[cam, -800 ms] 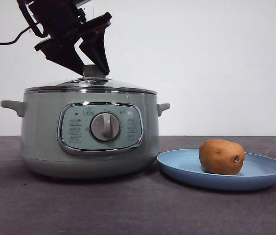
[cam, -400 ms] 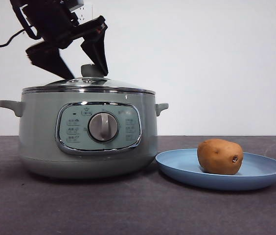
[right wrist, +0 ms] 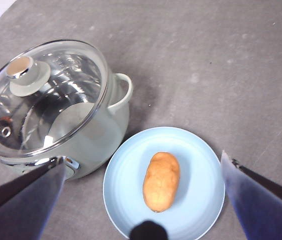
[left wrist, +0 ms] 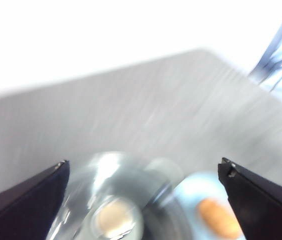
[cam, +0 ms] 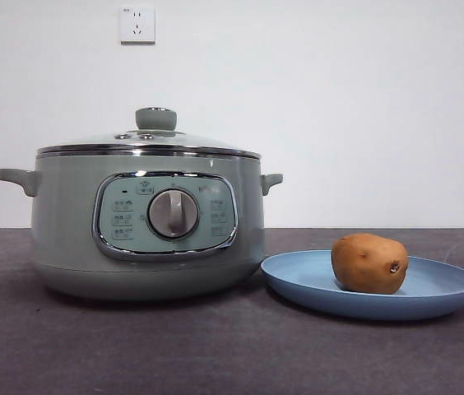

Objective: Take the potato out from the steamer,put the potato on the plate,close the lid

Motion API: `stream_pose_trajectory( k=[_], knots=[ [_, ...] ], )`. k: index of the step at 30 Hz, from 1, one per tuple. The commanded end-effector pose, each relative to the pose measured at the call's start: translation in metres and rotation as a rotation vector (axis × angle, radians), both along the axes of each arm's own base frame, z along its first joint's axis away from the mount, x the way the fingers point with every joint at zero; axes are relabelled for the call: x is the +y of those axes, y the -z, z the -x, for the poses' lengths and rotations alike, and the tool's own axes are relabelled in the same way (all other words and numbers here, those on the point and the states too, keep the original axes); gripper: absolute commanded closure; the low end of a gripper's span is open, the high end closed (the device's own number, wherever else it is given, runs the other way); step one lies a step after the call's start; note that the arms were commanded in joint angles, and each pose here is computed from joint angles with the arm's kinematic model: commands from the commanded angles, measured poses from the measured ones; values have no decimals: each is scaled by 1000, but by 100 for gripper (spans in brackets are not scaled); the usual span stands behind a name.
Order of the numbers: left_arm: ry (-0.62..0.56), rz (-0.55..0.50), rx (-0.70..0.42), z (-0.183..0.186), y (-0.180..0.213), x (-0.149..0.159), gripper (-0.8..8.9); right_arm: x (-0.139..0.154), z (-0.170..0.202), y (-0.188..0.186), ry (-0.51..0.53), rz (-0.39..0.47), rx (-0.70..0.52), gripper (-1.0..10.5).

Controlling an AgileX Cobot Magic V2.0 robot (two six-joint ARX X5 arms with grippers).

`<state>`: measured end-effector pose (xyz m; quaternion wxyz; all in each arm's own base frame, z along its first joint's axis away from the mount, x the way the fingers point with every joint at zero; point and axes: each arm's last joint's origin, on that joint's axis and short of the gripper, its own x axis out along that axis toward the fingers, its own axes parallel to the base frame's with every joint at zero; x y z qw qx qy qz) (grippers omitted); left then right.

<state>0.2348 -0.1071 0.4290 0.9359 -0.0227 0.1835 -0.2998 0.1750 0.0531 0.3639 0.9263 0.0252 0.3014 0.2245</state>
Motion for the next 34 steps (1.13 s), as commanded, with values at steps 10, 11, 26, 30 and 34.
stream_pose_trajectory(
  k=[10,11,26,30,34],
  knots=[
    [90,136,-240,135,-57,54,419,1,18,-8,-155,-142,22,524],
    [93,121,-244,140,-56,56,452,0,21,-8,-158,-144,18,599],
    [107,14,-172,152,-43,62,821,-6,45,-19,-177,-122,-84,947],
    [106,12,-138,153,-41,62,817,-6,45,-19,-176,-124,-82,947],
    [106,3,-113,150,-38,61,817,-6,45,-19,-177,-124,-82,947]
  ],
)
